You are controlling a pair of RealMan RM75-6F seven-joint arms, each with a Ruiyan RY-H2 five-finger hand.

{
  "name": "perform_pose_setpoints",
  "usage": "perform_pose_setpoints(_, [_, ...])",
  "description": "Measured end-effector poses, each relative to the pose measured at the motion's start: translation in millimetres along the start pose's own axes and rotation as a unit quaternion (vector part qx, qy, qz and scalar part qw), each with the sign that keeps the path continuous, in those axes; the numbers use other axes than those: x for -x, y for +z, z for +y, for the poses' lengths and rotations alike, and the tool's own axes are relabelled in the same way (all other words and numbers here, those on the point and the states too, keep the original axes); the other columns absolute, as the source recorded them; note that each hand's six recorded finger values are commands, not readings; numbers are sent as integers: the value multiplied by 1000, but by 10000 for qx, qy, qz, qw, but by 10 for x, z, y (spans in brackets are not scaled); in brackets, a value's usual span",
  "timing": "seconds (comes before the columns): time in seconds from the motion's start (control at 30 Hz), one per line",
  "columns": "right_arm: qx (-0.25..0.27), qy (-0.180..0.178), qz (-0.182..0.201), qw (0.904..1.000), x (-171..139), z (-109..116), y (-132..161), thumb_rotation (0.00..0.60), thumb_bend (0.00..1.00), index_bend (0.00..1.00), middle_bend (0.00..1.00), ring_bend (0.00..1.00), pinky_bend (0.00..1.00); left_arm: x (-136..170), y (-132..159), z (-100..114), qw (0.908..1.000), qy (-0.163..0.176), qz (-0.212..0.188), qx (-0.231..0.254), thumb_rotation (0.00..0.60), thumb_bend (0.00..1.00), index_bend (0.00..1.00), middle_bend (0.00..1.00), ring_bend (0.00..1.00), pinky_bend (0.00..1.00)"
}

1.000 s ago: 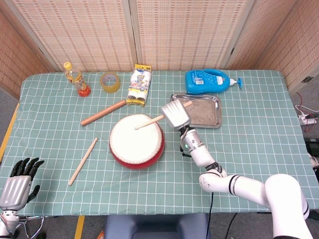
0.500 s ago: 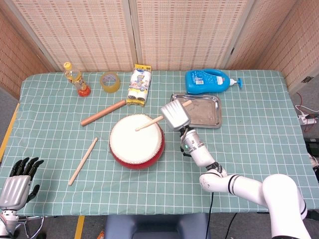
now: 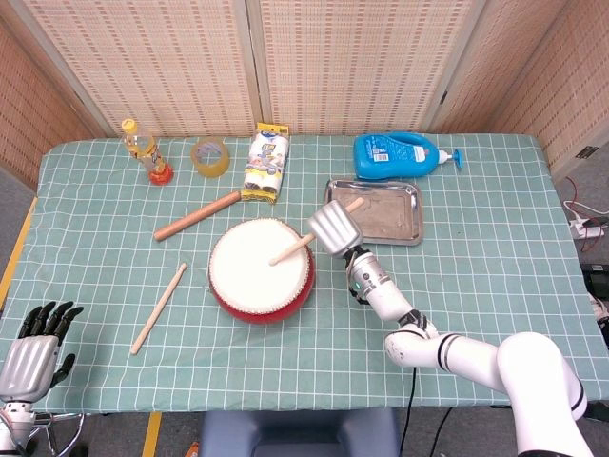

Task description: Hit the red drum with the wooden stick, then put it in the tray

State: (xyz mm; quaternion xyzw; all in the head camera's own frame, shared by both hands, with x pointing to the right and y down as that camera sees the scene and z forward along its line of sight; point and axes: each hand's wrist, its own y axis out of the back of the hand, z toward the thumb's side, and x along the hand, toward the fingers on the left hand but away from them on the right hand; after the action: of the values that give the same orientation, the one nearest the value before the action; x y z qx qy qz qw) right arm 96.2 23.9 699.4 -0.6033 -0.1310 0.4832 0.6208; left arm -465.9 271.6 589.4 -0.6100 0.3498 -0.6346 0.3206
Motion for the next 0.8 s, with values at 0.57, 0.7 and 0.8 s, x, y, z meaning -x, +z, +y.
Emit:
perform_pose_setpoints(0.57, [376,-84,-59,9992,0,2,-6,600,677,1000,1000,974,1000,-1,11,-3,10000,-4,1,-4,600,322,167,93,0,20])
perform_pose_setpoints(0.7, [294,-49,-71,9995,-5,-17,-1,600,677,1000,1000,974,1000,2,8,-3,10000,-10,5,-17,600,322,167,93,0,20])
perform_pose_setpoints(0.8, [685,-296,-228,9970,13,120,-78,600,677,1000,1000,974,1000,-2,17,10,10000,13,-6,-11,600,323,167,93,0,20])
